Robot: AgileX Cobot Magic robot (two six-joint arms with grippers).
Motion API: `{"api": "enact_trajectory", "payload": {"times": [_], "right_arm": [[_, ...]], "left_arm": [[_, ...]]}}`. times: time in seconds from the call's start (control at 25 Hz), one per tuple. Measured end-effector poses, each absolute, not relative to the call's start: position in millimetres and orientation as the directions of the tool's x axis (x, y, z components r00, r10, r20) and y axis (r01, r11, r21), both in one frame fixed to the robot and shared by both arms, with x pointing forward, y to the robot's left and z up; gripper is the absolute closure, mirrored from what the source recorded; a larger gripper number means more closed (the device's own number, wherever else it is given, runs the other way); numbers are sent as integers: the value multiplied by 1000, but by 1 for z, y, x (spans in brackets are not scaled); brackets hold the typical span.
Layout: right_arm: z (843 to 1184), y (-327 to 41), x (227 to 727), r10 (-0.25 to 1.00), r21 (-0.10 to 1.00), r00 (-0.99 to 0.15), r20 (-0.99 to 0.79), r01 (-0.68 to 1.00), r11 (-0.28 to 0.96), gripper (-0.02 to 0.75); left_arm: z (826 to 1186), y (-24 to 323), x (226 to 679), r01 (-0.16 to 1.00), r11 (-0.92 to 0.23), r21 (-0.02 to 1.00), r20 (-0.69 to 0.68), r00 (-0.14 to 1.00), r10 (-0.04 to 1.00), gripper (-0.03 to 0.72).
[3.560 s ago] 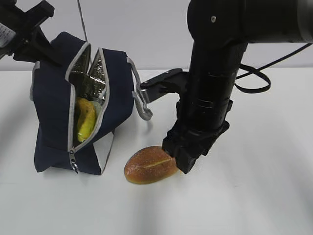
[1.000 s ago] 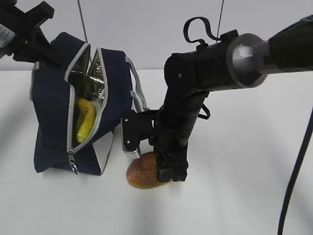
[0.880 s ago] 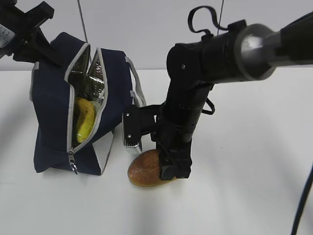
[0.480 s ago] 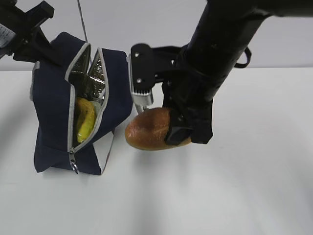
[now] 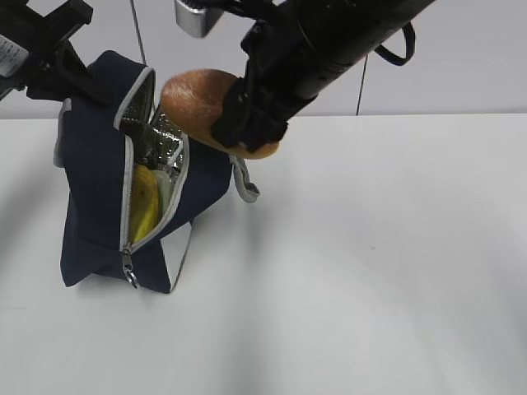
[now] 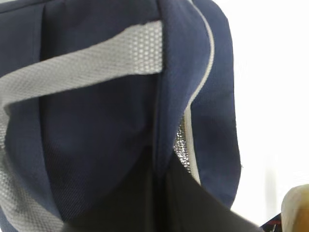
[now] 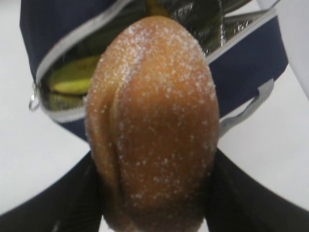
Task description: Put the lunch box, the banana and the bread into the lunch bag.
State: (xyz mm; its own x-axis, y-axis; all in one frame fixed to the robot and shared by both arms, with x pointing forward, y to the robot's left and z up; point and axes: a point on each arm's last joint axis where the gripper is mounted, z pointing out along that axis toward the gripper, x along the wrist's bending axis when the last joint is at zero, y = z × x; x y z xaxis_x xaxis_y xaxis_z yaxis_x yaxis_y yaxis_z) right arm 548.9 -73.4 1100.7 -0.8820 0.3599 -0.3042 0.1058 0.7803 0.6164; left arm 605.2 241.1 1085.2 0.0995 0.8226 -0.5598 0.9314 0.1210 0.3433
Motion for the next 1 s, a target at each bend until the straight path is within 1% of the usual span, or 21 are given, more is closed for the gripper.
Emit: {"api": "enact_trajectory", "payload": {"times": [0.08,0.24,0.32,0.44,0.52,0.64,0.88,1.0], "right_arm": [[1100,-66,554,417,688,-873,-254,140,712,334],[1090,-50,569,520,793,-845,-124,231,564,335],[1080,-42,577,574,829,-818,-26,304,470,335],[1065,-33,589,624,845,-777,85,388,369,335],[1053,-28,596,635,837,-762,126,425,344,335],[1034,-20,607,643,820,-750,156,461,339,335],[1012,-14,617,623,808,-774,113,437,396,332],[1001,-11,620,622,797,-775,114,445,409,299]], "left_arm": [[1085,241,605,931,121,343,-560,99,823,691],[1085,241,605,931,122,343,-562,99,821,691],[1085,241,605,931,123,343,-563,99,821,691],[1085,241,605,931,123,343,-563,99,820,691],[1085,241,605,931,123,343,-564,99,820,691],[1085,241,605,931,123,343,-564,99,820,691],[1085,241,605,931,123,343,-564,99,820,691],[1085,241,605,932,123,342,-564,99,820,691]]}}
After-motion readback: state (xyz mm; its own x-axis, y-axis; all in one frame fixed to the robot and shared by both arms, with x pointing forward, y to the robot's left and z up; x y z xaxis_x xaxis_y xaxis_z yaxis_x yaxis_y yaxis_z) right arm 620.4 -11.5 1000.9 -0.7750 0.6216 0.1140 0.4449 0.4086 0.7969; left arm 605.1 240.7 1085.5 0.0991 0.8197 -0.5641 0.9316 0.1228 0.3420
